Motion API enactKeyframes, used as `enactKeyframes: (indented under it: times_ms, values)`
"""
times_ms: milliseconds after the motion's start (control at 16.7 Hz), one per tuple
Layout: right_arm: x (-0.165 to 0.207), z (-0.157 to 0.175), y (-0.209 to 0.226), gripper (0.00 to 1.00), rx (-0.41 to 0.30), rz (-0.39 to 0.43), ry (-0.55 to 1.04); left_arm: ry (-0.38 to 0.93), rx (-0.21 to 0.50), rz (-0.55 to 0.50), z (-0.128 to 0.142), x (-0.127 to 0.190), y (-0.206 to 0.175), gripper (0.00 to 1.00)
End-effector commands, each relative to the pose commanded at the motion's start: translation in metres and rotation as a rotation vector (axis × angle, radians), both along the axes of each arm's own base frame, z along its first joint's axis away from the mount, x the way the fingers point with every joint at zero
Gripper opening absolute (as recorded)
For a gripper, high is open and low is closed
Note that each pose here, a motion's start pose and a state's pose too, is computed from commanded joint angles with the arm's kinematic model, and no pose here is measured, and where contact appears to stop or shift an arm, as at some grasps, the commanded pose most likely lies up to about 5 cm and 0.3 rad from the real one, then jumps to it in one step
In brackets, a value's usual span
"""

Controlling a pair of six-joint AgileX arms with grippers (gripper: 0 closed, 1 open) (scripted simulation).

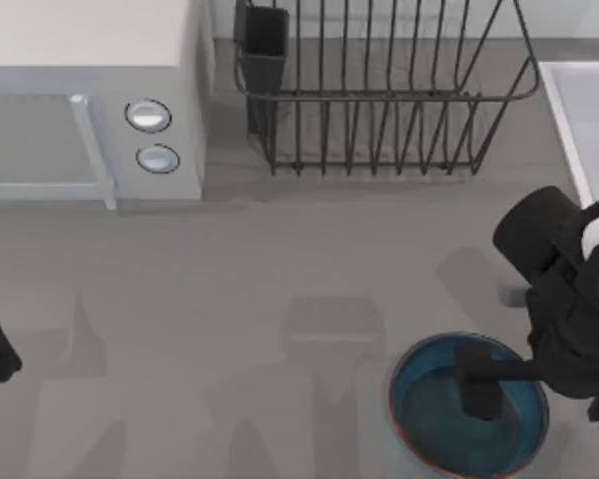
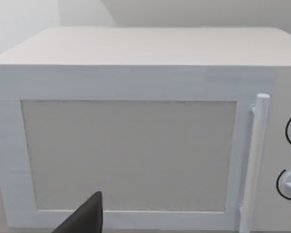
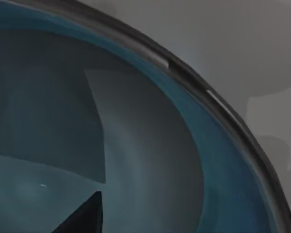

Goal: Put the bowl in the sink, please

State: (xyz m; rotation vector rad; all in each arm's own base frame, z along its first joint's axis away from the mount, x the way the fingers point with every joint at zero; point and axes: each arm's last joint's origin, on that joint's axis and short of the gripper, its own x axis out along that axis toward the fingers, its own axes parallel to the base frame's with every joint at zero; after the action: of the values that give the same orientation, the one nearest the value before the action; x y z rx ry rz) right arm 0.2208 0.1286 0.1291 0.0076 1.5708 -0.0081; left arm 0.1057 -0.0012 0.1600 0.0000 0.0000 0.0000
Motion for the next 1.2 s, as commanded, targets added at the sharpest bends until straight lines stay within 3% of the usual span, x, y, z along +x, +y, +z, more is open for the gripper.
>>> enactKeyframes:
  times_ms: [180, 960, 1200]
  values:
    - [0.0000, 0.0000, 0.0000, 1.00, 0.000, 0.000, 0.000, 0.000, 0.000, 0.000, 0.0000, 0.0000, 0.0000, 1.00]
    - [0.0000, 0.0000, 0.0000, 0.02, 0.000, 0.000, 0.000, 0.000, 0.000, 0.000, 0.0000, 0.0000, 0.0000, 1.00]
    - [0.0000, 0.0000, 0.0000, 0.00, 0.000, 0.000, 0.000, 0.000, 0.000, 0.000, 0.0000, 0.0000, 0.0000, 1.00]
